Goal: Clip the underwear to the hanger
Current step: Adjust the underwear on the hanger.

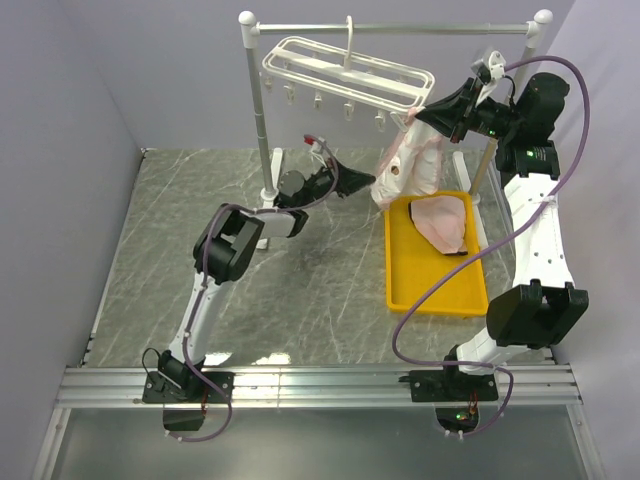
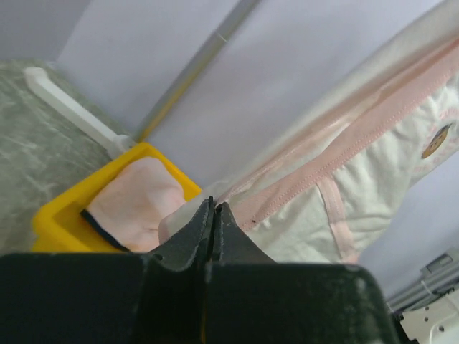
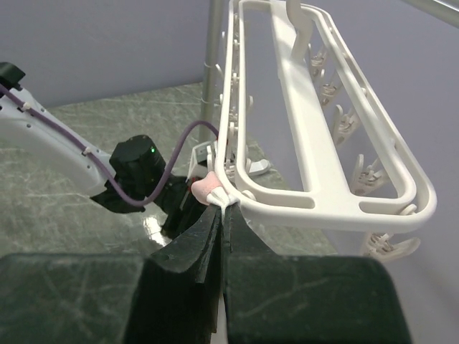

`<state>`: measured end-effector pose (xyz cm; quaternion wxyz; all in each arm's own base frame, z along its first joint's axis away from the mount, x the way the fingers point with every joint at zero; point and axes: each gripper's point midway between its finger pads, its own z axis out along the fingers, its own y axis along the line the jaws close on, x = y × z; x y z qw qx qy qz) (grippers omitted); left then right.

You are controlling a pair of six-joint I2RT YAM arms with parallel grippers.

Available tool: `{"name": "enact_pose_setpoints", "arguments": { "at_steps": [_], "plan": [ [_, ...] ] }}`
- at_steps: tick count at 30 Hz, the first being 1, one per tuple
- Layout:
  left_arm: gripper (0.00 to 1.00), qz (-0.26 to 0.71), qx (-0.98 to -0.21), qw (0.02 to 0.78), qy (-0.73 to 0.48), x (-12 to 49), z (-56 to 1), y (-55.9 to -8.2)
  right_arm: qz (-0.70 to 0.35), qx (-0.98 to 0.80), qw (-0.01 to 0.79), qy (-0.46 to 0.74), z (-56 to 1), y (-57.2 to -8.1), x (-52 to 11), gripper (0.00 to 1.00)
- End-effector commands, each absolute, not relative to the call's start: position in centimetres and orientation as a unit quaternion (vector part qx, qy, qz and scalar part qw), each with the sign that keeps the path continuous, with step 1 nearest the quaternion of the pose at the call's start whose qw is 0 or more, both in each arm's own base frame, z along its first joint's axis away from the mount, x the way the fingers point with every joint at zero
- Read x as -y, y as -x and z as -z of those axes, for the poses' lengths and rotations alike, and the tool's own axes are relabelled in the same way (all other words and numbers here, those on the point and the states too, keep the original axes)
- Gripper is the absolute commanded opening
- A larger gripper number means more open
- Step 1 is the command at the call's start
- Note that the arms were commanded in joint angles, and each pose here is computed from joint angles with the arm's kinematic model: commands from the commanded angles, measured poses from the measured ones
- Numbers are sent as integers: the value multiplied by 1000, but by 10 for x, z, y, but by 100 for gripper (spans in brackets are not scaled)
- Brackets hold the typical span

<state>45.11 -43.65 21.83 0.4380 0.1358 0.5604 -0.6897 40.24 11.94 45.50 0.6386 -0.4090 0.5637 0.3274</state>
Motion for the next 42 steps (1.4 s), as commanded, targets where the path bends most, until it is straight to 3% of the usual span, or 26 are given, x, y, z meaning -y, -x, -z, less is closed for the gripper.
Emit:
{"name": "enact_pose_setpoints", "arguments": {
  "at_steps": [1, 14, 20, 24, 25, 27, 37, 42],
  "plan": [
    [0, 683, -524, 493, -127, 407, -282, -462, -293, -532, 668, 430, -486, -390, -115, 0],
    [0, 677, -471, 500, -264, 342, -376, -382, -198, -562, 696, 401, -461, -430, -85, 0],
    [0, 673, -493, 456, -311, 334, -356, -351, -195, -560, 704, 390, -466, -438, -77, 0],
    [0, 645, -566, 434, -274, 332, -325, -373, -206, -553, 707, 390, -473, -432, -77, 0],
    [0, 646, -601, 397, -252, 332, -311, -379, -210, -554, 706, 389, -473, -431, -77, 0],
    [0, 658, -606, 374, -247, 332, -311, -381, -201, -544, 713, 393, -480, -430, -75, 0],
    [0, 672, -515, 398, -352, 324, -352, -339, -197, -551, 709, 393, -470, -436, -73, 0],
    [0, 710, -456, 335, -420, 324, -357, -296, -183, -547, 715, 395, -474, -438, -71, 0]
  ]
}}
